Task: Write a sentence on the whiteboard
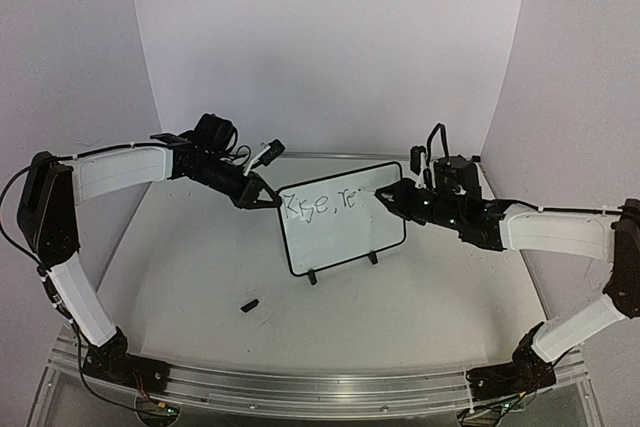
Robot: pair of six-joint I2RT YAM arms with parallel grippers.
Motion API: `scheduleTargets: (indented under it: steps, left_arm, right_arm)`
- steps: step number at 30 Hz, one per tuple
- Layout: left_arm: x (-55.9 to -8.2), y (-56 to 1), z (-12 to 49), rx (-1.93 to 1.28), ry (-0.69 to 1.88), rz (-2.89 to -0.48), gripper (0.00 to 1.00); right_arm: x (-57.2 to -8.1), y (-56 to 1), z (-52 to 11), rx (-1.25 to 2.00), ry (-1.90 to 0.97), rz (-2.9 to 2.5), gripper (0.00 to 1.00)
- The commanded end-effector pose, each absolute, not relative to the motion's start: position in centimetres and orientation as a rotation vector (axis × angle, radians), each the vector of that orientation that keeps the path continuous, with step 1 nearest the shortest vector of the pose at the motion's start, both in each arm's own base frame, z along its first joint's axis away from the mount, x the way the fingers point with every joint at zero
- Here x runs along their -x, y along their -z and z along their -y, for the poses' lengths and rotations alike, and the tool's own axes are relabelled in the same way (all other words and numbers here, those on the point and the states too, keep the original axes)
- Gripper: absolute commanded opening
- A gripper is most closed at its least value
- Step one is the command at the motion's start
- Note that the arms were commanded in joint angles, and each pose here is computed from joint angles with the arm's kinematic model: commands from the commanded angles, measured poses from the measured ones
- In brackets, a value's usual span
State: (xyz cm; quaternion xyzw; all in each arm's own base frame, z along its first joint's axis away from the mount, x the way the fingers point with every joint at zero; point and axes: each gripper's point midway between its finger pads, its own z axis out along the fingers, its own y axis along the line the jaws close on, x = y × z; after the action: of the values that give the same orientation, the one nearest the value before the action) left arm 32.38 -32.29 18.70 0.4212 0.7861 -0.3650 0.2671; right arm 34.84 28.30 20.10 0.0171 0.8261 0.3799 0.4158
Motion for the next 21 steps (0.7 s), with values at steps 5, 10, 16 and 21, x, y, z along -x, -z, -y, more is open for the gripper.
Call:
scheduleTargets:
  steps: [5,10,16,21]
  left_arm:
    - [-31.6,-16.2,31.5,-1.196,0.893,-2.206,0.00]
    - [-31.6,-16.1,31.5,-1.195,0.892,-2.210,0.00]
    - [-31.6,-16.0,31.5,-1.196,0.892,-2.212,0.00]
    - [-31.6,-15.8,31.5,-1.196,0.893,-2.216,0.00]
  right_arm:
    - [-35.5,-20.4,-28.0,-0.053,-0.929,-2.053,0.00]
    - [-36.0,-19.8,-27.6,-0.076,-0.911,-2.063,0.00]
    - [-36.7,-19.6,-27.4,-0.081,-0.901,-2.066,0.00]
    - [-37.1,-20.0,-27.5,-0.058,-0.899,-2.057,0.00]
